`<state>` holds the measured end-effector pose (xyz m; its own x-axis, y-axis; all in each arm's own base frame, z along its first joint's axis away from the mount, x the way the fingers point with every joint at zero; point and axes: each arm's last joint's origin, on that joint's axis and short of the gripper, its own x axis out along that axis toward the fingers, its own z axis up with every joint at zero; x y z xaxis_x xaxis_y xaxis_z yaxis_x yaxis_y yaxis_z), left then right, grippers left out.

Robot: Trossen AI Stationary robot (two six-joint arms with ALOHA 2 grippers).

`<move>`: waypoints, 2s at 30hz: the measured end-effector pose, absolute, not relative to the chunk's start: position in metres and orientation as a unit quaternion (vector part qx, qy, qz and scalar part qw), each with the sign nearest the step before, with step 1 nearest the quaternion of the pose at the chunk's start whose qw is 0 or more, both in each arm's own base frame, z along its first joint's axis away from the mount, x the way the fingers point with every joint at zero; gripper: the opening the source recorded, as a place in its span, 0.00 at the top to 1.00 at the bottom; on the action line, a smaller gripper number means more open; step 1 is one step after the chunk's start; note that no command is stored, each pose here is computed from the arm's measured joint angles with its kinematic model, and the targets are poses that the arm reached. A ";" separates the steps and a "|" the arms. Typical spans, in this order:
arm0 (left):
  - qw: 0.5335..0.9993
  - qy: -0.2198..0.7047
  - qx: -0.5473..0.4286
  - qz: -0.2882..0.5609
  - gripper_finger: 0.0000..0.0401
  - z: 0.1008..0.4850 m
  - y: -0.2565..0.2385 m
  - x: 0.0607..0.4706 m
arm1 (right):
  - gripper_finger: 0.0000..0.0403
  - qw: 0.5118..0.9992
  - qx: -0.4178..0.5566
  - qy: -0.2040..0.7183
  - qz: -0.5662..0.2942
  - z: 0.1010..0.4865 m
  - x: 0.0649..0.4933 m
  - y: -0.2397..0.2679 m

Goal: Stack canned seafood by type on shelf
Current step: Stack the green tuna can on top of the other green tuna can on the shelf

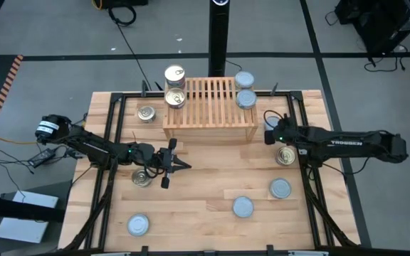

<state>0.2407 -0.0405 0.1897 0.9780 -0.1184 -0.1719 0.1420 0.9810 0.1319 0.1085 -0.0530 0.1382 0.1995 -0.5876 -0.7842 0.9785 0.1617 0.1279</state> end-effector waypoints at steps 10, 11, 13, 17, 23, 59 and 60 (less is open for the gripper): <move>0.992 0.082 0.072 -0.066 0.98 0.190 -0.041 0.241 | 1.00 0.718 0.396 0.340 -0.461 0.147 0.123 -0.039; 0.992 0.082 0.072 -0.066 0.98 0.190 -0.041 0.241 | 1.00 0.716 0.398 0.348 -0.456 0.147 0.123 -0.038; 0.992 0.082 0.072 -0.066 0.98 0.190 -0.041 0.241 | 1.00 0.712 0.395 0.367 -0.450 0.148 0.122 -0.034; 0.992 0.082 0.072 -0.066 0.98 0.190 -0.041 0.241 | 1.00 0.732 0.391 0.360 -0.427 0.160 0.131 -0.027; 0.992 0.080 0.072 -0.066 0.98 0.190 -0.041 0.241 | 1.00 0.790 0.351 0.340 -0.369 0.195 0.147 -0.016; 0.992 0.080 0.072 -0.066 0.98 0.190 -0.041 0.241 | 0.31 0.570 0.056 0.793 -0.207 0.237 0.173 -0.056; 0.992 0.080 0.072 -0.066 0.98 0.190 -0.041 0.241 | 0.31 0.563 0.054 0.798 -0.207 0.236 0.173 -0.059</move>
